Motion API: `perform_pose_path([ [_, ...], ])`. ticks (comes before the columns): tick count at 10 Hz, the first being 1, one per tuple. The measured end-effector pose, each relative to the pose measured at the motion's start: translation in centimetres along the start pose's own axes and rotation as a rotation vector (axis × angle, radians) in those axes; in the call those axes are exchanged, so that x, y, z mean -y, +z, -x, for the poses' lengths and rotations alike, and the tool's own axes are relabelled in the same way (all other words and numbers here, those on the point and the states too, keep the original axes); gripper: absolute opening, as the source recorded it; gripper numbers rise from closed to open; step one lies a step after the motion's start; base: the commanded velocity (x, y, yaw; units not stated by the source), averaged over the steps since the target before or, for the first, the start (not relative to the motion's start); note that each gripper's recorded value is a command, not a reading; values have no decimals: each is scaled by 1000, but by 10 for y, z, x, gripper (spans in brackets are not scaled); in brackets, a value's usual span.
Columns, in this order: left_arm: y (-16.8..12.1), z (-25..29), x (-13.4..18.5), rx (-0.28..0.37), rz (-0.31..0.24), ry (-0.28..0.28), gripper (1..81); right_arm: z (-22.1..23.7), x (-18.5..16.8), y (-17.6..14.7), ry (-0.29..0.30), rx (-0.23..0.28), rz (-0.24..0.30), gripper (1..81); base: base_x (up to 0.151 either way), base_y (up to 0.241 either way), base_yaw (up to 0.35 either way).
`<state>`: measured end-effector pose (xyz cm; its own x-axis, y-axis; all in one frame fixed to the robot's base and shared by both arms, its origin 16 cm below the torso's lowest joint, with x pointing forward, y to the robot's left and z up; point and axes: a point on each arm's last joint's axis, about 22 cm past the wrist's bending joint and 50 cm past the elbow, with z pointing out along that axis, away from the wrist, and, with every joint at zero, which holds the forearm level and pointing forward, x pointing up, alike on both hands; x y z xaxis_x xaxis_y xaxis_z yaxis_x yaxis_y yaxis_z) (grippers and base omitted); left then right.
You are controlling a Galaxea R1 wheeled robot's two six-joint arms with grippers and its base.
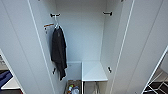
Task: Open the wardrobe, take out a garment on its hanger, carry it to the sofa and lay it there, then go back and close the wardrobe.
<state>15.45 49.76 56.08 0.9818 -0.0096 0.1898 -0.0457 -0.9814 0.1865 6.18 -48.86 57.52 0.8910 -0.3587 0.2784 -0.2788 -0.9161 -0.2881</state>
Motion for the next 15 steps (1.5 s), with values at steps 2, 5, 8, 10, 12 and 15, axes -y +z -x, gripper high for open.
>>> perform_pose_path([
  [2, -29, -61, 29, -90, -36, -73, 811, -64, -1, -11, 70, -103, -5, 811, 0, 0, 0],
  [5, -76, -183, 54, -286, -50, -195, 811, -187, 20, -27, 176, -284, -62, 811, 0, 0, 0],
  [8, -139, -295, 69, -447, -55, -242, 811, -301, 42, -62, 249, -414, -127, 811, 0, 0, 0],
  [10, -181, -357, 70, -511, -48, -261, 811, -369, 72, -83, 287, -462, -189, 811, 0, 0, 0],
  [12, -211, -397, 61, -497, -35, -280, 811, -417, 105, -103, 305, -448, -242, 811, 0, 0, 0],
  [15, -208, -393, 18, -371, 38, -272, 811, -400, 188, -99, 276, -273, -353, 811, 0, 0, 0],
])
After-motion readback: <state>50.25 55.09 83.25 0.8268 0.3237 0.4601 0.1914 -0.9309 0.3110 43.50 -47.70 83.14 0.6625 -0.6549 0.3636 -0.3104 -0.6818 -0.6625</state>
